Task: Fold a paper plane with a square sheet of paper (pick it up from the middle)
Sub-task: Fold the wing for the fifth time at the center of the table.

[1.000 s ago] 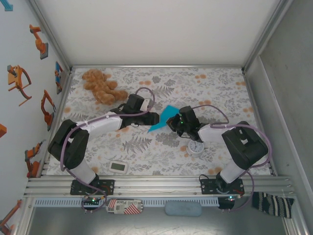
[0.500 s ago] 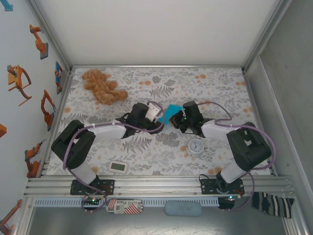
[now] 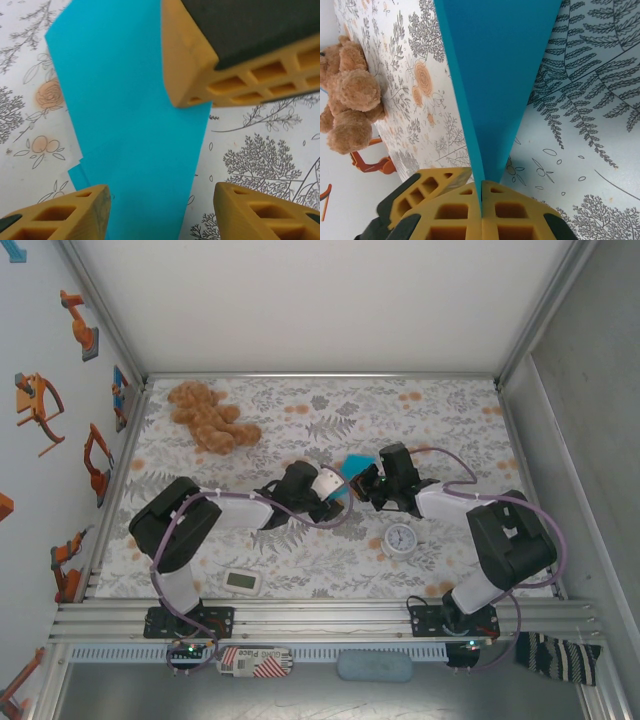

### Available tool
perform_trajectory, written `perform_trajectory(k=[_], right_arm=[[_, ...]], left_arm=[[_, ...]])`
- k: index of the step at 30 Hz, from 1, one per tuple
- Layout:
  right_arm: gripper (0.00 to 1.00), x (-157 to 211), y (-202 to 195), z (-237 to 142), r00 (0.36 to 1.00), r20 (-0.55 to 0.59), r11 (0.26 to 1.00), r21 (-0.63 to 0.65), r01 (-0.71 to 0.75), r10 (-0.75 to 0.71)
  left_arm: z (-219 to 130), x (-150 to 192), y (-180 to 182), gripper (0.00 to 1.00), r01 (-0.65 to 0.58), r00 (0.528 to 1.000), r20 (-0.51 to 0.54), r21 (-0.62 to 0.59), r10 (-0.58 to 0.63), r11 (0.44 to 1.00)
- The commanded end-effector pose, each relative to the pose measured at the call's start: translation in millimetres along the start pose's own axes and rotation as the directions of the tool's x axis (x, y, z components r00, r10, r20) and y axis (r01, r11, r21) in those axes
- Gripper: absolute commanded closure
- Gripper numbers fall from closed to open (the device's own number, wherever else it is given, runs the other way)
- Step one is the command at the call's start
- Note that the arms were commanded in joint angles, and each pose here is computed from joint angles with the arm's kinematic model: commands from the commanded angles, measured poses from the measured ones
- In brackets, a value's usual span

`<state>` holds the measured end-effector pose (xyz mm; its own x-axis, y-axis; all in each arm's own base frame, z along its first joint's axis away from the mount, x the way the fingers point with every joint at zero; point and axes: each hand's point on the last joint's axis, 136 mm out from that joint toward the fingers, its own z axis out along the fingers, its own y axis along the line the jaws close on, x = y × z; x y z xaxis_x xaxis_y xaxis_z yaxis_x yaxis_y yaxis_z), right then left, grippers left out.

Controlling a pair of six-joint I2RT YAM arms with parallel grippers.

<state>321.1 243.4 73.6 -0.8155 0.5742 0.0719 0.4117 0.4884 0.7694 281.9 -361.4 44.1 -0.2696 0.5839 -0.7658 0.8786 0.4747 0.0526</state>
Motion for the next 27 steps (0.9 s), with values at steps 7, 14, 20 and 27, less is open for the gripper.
perform_trajectory(k=[7, 14, 20, 27], right_arm=[[0.99, -2.8, 17.5, -8.9, 1.0, -0.002, 1.0, -0.027, 0.002, -0.002], [0.99, -3.0, 11.4, -7.3, 1.0, -0.007, 1.0, -0.006, -0.01, 0.01], [0.96, -4.4, 5.0, -6.7, 1.0, -0.001, 1.0, 0.015, -0.02, 0.02], [0.84, -6.6, 1.4, -8.5, 1.0, 0.008, 0.999, 0.028, -0.028, 0.028]], left_arm=[[10.1, -1.2, 2.3, 0.52, -0.12, 0.992, 0.024, -0.028, 0.121, 0.992], [10.3, 2.7, 1.3, 0.61, -0.11, 0.994, 0.021, -0.025, 0.111, 0.994], [11.5, 7.6, -2.8, 0.65, -0.09, 0.996, 0.016, -0.002, 0.09, 0.996], [13.7, 11.6, -6.2, 0.7, -0.064, 0.998, 0.005, 0.027, 0.064, 0.998]])
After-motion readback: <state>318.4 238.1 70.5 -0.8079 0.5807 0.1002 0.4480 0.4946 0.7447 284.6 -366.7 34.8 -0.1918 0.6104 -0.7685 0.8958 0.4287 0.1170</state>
